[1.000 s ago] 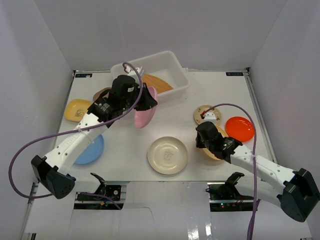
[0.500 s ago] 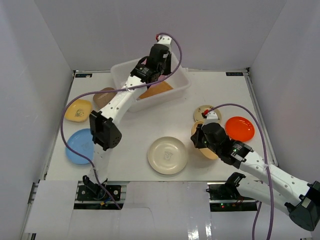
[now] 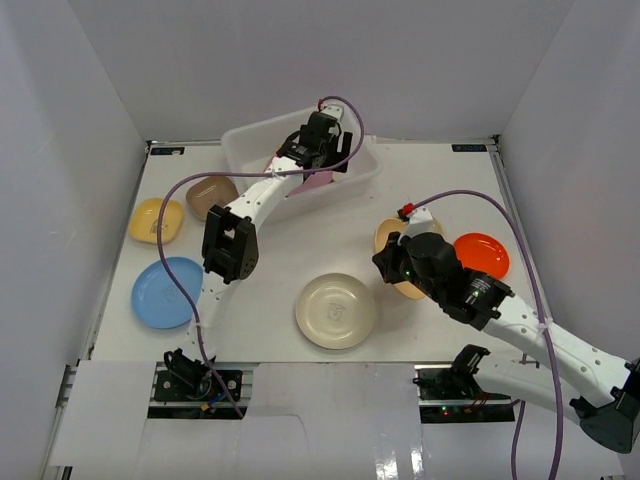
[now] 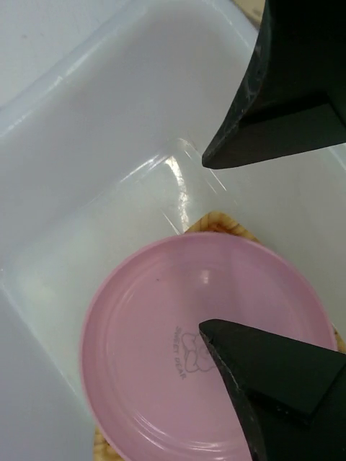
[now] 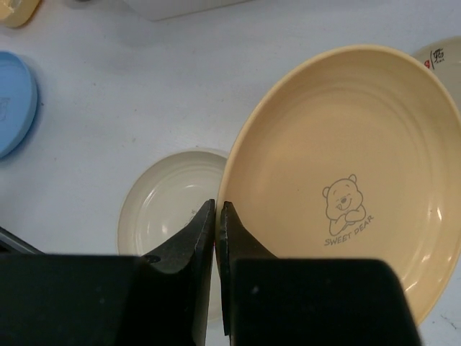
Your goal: Place the plates into the plastic bin on the countertop
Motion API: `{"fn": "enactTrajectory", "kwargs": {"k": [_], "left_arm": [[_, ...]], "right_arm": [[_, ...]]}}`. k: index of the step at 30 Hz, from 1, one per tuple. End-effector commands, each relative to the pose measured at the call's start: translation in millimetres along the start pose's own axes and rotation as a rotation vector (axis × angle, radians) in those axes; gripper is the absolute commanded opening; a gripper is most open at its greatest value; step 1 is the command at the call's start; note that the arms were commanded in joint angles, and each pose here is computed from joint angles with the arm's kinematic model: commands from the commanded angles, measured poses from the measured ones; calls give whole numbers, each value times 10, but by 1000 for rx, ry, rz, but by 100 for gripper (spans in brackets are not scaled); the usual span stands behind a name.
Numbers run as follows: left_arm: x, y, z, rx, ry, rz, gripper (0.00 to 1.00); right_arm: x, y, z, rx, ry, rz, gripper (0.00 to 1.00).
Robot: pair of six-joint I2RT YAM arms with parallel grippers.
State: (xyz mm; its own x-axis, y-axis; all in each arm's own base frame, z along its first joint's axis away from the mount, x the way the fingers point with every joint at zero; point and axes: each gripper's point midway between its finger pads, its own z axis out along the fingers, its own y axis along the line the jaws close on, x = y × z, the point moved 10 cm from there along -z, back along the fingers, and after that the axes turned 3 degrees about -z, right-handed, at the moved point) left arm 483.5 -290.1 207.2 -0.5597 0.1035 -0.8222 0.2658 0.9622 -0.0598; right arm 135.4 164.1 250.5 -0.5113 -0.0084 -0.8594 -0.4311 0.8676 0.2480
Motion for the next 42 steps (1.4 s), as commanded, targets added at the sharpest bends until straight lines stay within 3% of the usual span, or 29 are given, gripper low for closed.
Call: {"fn": "enactTrajectory", "kwargs": {"k": [1, 5, 7, 8, 10, 11, 12, 14, 16, 17, 18, 24, 27, 29, 30, 35, 40, 42], "left_arm": [[-916, -29, -836, 104, -282, -69, 98], [-1366, 34, -1620, 198, -424, -115, 98], [-1387, 94, -1876, 224, -435, -138, 98], [-1485, 145, -2307, 254, -490, -177, 98], [-1424, 232, -2628, 265, -500, -229, 98], [-1181, 278, -2579, 245, -437, -251, 98], [-1173, 370, -3071, 267, -502, -315, 98], [-791, 520, -3446, 243, -506, -382, 98], [-503, 637, -3638, 206, -503, -424, 98], [-172, 700, -3541, 159, -430, -435, 98], [-42, 789, -3821, 147, -477, -468, 98], [1008, 944, -3875, 72, -238, -535, 96], [1451, 912, -3815, 118, -93, -587, 95], [1629, 873, -3813, 164, -23, -629, 94], [1768, 865, -3730, 163, 24, -639, 94], [2107, 714, -3500, 305, 211, -706, 91], [2295, 652, -3281, 337, 279, -731, 91], [2347, 627, -3213, 328, 308, -734, 91]], "right_arm": [[-395, 118, -41, -14, -127, -33, 8], [-670, 221, 37, -20, -179, -107, 8], [-766, 296, 168, -31, -177, -158, 8], [-941, 358, 171, -41, -212, -193, 8], [-1054, 474, 402, -63, -218, -258, 8], [-1117, 519, 482, -64, -227, -283, 8], [-1311, 590, 510, -71, -281, -313, 8], [-1441, 706, 752, -76, -303, -358, 8], [-1521, 820, 1041, -113, -336, -451, 8], [-1552, 868, 1140, -132, -342, -485, 8], [-1741, 964, 1167, -148, -389, -495, 8], [-1821, 1236, 2053, -200, -360, -654, 8], [-1682, 1267, 2646, -170, -320, -718, 8], [-1798, 1298, 2778, -156, -352, -747, 8], [-1637, 1247, 2968, -149, -295, -769, 8], [-1501, 1144, 3285, -135, -269, -778, 8], [-1379, 1035, 3448, -119, -259, -764, 8], [-1378, 1007, 3464, -115, -258, -767, 13]]}}
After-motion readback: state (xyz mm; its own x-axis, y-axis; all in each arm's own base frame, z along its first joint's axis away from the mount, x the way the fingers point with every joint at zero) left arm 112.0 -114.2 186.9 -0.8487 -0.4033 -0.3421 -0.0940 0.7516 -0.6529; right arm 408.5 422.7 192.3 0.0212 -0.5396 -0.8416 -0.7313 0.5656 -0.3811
